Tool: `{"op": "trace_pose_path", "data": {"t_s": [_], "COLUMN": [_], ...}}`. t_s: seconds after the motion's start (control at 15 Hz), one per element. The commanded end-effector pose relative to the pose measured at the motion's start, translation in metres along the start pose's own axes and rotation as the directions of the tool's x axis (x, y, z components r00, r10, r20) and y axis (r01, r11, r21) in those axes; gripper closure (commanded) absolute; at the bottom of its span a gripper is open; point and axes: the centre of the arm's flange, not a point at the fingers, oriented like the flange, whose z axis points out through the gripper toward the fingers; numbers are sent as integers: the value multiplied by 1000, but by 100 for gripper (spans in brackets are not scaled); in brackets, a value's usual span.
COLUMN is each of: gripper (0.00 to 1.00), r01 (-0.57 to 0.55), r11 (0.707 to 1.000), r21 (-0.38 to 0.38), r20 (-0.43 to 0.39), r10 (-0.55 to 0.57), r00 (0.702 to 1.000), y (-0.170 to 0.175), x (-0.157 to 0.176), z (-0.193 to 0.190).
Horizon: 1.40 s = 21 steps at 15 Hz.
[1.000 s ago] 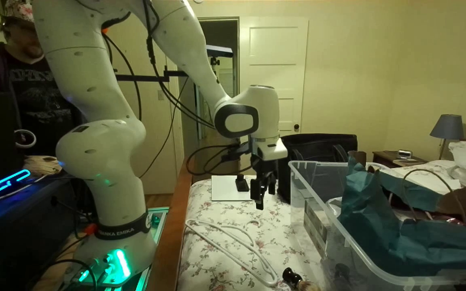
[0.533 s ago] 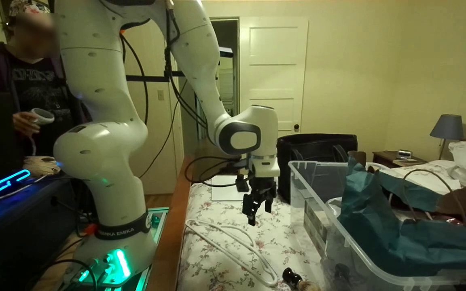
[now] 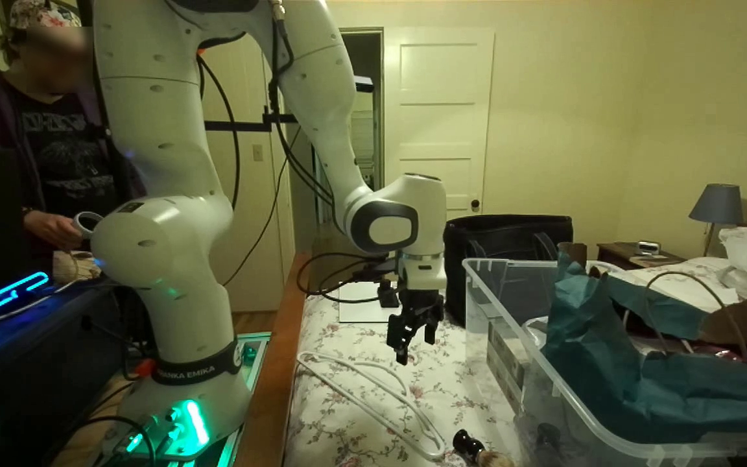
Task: Put the clothing hanger into the plastic container box
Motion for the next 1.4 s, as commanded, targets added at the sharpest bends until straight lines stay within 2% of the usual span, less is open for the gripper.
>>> {"op": "trace_pose_path", "data": {"t_s": [0.0,0.33,0.8,0.93,1.0,1.2,1.27,1.33], "gripper": [0,0,0,10,21,37,32,33], "r01": [-135,-242,-325,-344,-354,-371,-373,-373], "r11": [990,970,945,938,935,927,926,925], "r21": [28,27,37,37,37,53,62,71], "r20": [21,37,28,25,27,16,11,8], "r10": [135,241,324,343,353,371,373,374], "r00": [991,970,946,939,935,929,928,928], "y": [14,27,29,31,32,32,31,29], "x": [-7,-14,-33,-36,-37,-41,-42,-41], "z": [22,52,97,110,115,128,130,132]}}
